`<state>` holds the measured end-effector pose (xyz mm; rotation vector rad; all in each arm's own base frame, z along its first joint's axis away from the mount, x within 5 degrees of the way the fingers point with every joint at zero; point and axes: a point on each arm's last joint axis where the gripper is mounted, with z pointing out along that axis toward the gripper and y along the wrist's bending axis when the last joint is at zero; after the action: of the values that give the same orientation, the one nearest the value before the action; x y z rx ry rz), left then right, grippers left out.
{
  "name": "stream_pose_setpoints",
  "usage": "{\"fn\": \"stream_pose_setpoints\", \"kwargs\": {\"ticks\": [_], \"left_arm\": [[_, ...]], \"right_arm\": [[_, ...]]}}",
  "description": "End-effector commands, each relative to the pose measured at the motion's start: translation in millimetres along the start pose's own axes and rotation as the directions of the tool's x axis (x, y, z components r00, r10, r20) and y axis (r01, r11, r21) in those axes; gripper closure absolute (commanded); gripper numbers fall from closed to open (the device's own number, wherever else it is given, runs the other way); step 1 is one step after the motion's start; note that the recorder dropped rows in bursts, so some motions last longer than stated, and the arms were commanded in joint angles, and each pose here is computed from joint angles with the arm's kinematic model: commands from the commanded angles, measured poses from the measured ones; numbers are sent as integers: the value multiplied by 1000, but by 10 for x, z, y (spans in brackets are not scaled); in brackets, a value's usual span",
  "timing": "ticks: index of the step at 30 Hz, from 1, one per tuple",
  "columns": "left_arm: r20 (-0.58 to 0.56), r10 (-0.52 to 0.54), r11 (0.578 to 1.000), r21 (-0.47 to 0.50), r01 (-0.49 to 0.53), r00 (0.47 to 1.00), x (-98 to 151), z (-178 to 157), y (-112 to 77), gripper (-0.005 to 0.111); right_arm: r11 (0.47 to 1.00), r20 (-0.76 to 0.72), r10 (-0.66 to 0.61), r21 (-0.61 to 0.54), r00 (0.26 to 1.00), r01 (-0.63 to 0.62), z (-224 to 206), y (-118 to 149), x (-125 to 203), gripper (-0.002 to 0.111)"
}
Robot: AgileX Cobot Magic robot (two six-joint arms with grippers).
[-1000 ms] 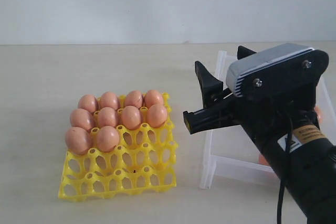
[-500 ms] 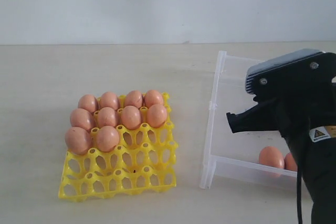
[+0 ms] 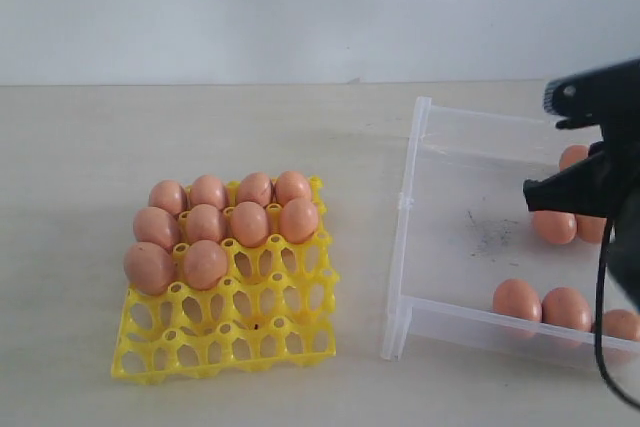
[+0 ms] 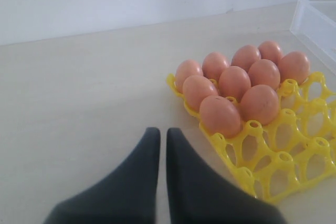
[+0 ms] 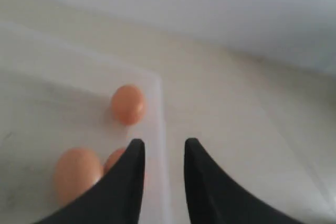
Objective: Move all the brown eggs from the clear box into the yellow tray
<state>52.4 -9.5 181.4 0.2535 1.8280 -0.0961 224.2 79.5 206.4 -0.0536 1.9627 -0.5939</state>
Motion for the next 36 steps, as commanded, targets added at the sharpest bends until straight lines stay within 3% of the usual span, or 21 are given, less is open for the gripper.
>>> {"fn": "stream_pose_setpoints", "kwargs": {"ticks": [1,3,8,10,15,17,20,25,27,32,34,36], "left_arm": [[4,-5,1000,4,5,1000,4,1,-3,103],[4,-5,1000,4,5,1000,4,1,-3,103],[4,-5,1000,4,5,1000,4,1,-3,103],[4,-5,1000,4,5,1000,4,1,-3,103],[4,-5,1000,4,5,1000,4,1,-3,103],[4,-5,1000,4,5,1000,4,1,-3,103],[4,-5,1000,4,5,1000,4,1,-3,103],[4,-5,1000,4,5,1000,4,1,-3,103],[4,-5,1000,4,5,1000,4,1,-3,103],[4,-5,1000,4,5,1000,4,1,-3,103],[4,-5,1000,4,5,1000,4,1,-3,103],[4,-5,1000,4,5,1000,4,1,-3,103]], "right_arm": [[894,-181,92,-419,979,-161,406,-35,-366,96],[899,-124,63,-423,990,-110,472,-124,-523,109],[942,-88,96,-314,992,-119,519,-255,-732,90],[972,-74,90,-210,993,-103,542,-371,-826,89],[976,1,123,-180,992,-121,531,-466,-1135,91],[977,2,133,-166,991,-131,535,-481,-1154,98],[974,-25,124,-190,992,-127,556,-421,-1049,108],[983,-137,33,-176,990,-57,668,-284,-665,108],[969,-180,67,-224,981,-107,678,-192,-526,108],[818,-247,63,-542,967,-192,524,155,-227,108],[827,-256,35,-535,966,-172,518,149,-151,108],[873,-270,17,-465,963,-145,541,78,-90,108]]}}
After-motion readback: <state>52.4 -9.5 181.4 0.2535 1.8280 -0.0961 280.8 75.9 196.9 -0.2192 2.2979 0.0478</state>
